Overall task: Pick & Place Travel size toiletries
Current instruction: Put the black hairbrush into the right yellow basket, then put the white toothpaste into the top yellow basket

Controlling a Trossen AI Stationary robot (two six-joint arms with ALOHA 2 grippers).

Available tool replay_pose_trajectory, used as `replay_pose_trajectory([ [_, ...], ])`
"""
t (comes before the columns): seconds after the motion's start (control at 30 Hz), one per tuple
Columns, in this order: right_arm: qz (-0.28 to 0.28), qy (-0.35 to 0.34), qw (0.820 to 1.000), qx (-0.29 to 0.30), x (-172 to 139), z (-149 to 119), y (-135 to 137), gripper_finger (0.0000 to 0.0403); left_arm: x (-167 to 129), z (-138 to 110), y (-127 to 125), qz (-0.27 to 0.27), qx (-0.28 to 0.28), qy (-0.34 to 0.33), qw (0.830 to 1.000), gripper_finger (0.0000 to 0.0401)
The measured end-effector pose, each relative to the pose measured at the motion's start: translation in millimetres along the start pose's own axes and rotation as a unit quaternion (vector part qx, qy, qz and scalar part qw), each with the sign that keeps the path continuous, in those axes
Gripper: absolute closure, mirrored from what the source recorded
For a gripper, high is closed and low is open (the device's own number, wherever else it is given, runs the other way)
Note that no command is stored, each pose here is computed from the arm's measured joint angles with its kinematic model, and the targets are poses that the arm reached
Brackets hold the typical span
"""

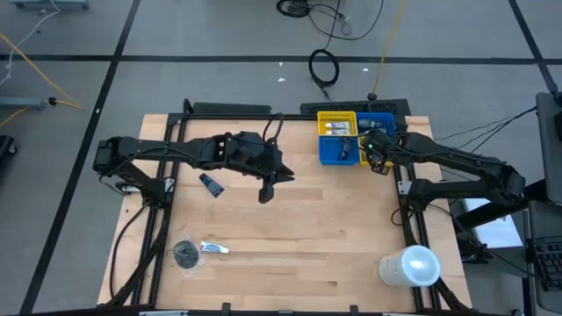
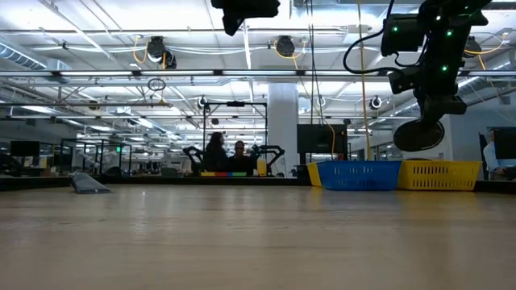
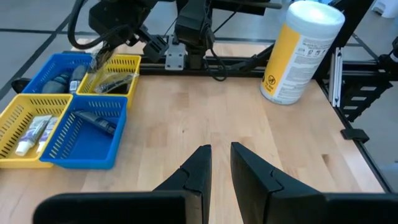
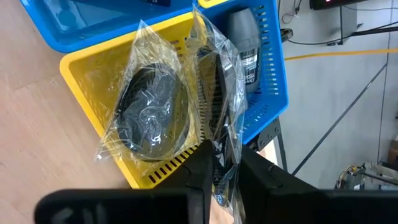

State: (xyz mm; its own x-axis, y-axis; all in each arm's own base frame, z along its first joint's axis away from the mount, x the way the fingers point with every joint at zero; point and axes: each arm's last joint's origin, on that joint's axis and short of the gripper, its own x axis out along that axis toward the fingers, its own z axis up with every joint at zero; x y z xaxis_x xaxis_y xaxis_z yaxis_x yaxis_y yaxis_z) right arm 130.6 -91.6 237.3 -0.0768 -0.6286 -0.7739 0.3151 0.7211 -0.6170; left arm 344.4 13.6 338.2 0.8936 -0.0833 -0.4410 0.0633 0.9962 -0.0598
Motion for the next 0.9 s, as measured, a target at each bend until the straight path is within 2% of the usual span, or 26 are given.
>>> replay_pose_trajectory([
  [0.27, -0.034, 0.026, 0.999, -0.027, 12, -7, 8, 0.0350, 0, -3, -2, -0.002, -0.004, 0.015, 1.000, 0.0345],
  [0.7, -0.036, 0.016, 0.999, -0.018, 13, -5, 9, 0.0211, 1, -3, -6, -0.008, 0.000, 0.015, 1.000, 0.0345],
  [0.9, -0.039, 0.006, 0.999, -0.013, 13, -3, 9, 0.0170, 1, -3, -6, -0.008, -0.001, 0.016, 1.000, 0.0345],
])
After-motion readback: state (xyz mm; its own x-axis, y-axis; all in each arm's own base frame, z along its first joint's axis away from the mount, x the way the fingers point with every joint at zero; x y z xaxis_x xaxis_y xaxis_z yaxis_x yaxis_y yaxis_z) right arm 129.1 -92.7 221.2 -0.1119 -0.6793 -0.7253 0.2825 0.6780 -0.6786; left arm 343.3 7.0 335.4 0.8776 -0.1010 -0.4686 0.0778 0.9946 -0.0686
